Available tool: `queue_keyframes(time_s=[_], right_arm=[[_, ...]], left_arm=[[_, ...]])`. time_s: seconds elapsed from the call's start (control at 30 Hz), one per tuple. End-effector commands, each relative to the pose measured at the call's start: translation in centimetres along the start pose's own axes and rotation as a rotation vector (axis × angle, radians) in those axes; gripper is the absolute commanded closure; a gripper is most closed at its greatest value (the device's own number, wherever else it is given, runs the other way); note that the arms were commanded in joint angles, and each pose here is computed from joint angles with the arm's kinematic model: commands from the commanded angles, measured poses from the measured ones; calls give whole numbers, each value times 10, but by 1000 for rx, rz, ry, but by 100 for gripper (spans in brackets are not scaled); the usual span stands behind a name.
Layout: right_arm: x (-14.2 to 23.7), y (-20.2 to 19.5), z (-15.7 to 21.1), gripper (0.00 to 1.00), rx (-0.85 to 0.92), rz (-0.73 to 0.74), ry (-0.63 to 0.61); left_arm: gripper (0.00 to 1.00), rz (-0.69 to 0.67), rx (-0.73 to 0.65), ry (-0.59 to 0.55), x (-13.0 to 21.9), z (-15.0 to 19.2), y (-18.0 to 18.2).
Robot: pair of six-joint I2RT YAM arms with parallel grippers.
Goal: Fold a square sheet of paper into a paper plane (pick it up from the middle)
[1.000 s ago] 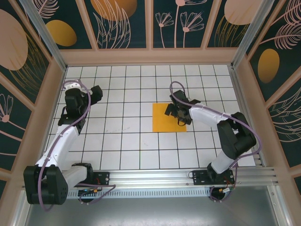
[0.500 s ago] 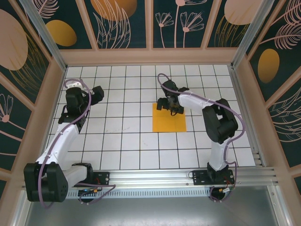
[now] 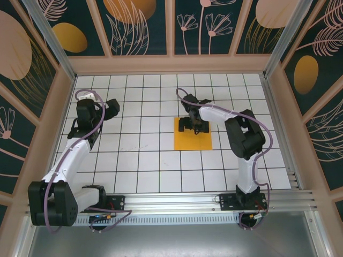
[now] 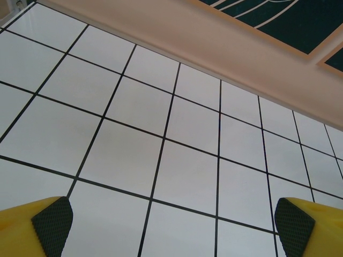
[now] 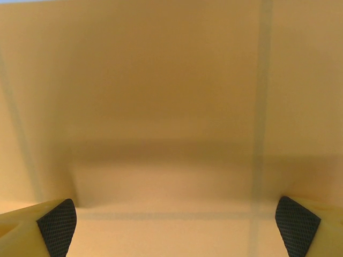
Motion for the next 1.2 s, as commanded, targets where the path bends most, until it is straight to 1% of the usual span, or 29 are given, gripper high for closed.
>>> queue_keyframes(time_s=[0.0,0.27,0.57,0.77,0.93,1.17], right_arm=[[-9,0,11,1,30,22,60],[-30,-12,26,3,28,70,104],[-46,-22,38,10,17,116,139],[-49,-26,39,12,9,125,136],[-50,-27,40,17,1,122,138],[-44,-26,33,22,-8,113,117]], left_arm=[[1,-15,-8,-25,2,-12,0],[2,-13,-17,-30,3,-12,0],[1,-31,-19,-27,3,-11,3],[1,-36,-21,-27,3,-11,4],[2,-47,-20,-22,2,-9,6],[1,-61,-19,-16,0,-8,9]])
Point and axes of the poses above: each hand's point on the last joint's axis, 136 mm out from that joint toward the fingers, its own x axis back along the fingers, its own y axis along the line the jaws close on, z = x × y, the point moved 1 cm from there along x, back along the fingers, and after that the axes turned 2 degrees about x, right-handed, at the moved point
